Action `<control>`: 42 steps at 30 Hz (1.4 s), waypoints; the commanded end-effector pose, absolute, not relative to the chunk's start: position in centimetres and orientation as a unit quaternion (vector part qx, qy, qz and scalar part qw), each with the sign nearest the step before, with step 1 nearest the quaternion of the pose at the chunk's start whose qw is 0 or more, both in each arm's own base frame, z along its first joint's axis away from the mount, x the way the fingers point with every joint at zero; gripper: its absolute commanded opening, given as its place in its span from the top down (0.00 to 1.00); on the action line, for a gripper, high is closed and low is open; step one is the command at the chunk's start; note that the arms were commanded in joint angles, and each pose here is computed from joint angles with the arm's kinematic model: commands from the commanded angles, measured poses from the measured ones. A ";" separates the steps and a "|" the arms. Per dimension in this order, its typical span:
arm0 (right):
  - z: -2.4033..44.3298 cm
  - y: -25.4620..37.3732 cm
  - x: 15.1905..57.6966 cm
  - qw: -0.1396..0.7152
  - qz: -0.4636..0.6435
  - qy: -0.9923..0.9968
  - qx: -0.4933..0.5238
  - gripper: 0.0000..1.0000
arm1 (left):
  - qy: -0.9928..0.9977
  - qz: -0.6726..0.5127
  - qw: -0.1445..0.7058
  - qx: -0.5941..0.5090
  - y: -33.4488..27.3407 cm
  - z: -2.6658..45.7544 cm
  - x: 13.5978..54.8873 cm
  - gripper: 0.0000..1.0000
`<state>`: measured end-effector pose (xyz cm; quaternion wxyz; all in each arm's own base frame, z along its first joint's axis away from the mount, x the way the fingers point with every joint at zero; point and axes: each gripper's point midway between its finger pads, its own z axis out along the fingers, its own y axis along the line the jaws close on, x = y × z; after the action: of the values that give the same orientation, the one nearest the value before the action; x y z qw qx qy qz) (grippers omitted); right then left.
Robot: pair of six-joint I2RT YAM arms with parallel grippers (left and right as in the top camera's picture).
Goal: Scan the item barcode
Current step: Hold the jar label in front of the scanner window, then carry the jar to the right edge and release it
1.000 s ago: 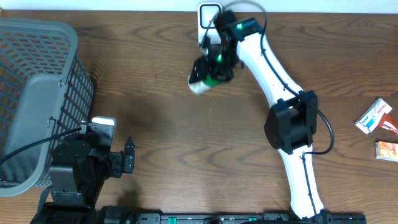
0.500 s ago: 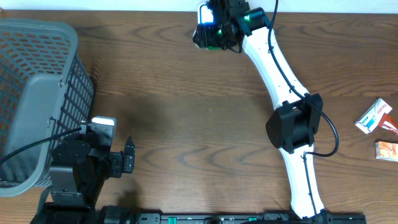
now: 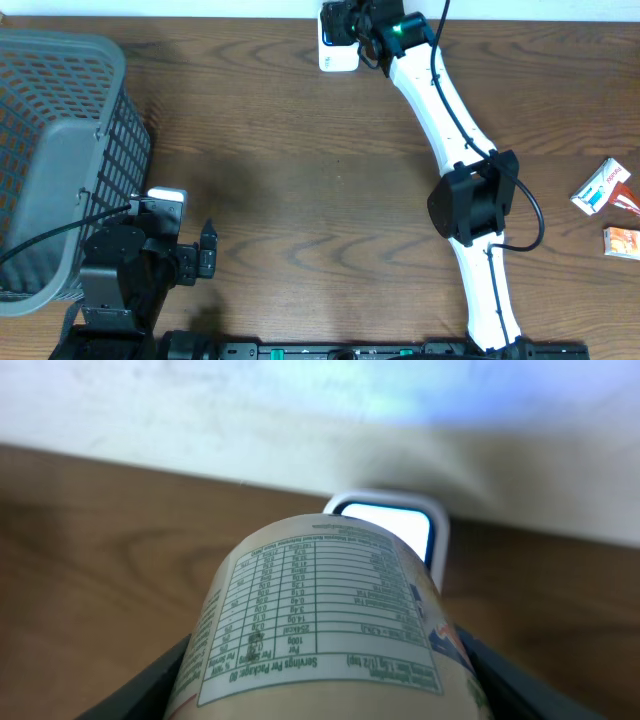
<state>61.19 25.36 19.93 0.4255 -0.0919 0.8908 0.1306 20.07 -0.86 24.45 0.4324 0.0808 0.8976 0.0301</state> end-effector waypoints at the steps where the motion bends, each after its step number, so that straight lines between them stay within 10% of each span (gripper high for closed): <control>1: 18.2 24.5 63.0 0.449 0.067 0.883 -0.116 0.38 | 0.893 0.029 0.440 0.087 -1.0 25.0 20.0 0.01; 24: 16.2 23.3 67.8 0.550 -0.057 0.830 -0.073 0.38 | 0.893 0.029 0.440 0.087 -1.0 25.0 20.0 0.01; 42: 16.2 7.3 59.3 0.312 -0.307 0.897 -0.056 0.49 | 0.893 0.029 0.440 0.087 -1.0 25.0 20.0 0.01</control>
<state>59.90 12.88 11.86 0.3087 -0.1223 0.9079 -0.2559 20.07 -0.86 24.45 0.4324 0.0808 0.8976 0.0301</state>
